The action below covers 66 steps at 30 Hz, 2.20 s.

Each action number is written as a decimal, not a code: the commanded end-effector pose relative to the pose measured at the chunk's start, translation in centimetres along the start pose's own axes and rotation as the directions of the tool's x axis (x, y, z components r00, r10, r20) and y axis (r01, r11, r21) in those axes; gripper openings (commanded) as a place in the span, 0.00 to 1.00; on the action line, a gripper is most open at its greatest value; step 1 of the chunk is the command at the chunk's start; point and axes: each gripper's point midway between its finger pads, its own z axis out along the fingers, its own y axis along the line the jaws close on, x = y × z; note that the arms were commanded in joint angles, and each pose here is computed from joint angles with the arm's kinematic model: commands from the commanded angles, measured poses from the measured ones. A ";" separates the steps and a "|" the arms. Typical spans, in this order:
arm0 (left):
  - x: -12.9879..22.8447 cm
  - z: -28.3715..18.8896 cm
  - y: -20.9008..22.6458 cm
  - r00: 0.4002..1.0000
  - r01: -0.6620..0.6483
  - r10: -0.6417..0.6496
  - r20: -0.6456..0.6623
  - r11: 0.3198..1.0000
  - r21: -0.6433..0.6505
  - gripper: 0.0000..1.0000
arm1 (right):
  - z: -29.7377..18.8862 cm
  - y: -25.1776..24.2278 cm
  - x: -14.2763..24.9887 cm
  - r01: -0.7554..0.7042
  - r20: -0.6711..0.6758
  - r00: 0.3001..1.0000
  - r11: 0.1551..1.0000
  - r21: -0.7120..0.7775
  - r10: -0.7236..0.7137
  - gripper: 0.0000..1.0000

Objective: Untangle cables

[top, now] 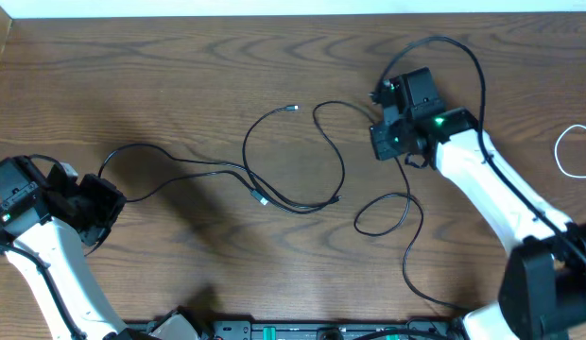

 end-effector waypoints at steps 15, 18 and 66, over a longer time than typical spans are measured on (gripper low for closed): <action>1.4 0.1 -2.2 0.992 -0.112 0.117 -0.041 0.987 0.112 0.13 | 5.3 5.7 4.2 -0.005 -0.196 0.979 0.957 -0.289 -0.055 0.99; 2.5 0.2 -4.8 0.965 -0.239 0.257 -0.052 0.945 0.223 0.13 | 5.6 5.1 3.8 0.038 -0.174 0.981 0.968 -0.247 -0.082 0.99; 11.3 -12.8 -9.0 0.627 -0.758 0.636 0.450 0.632 0.162 0.19 | 2.9 24.4 8.7 0.864 0.345 0.446 0.296 -0.407 -0.826 0.99</action>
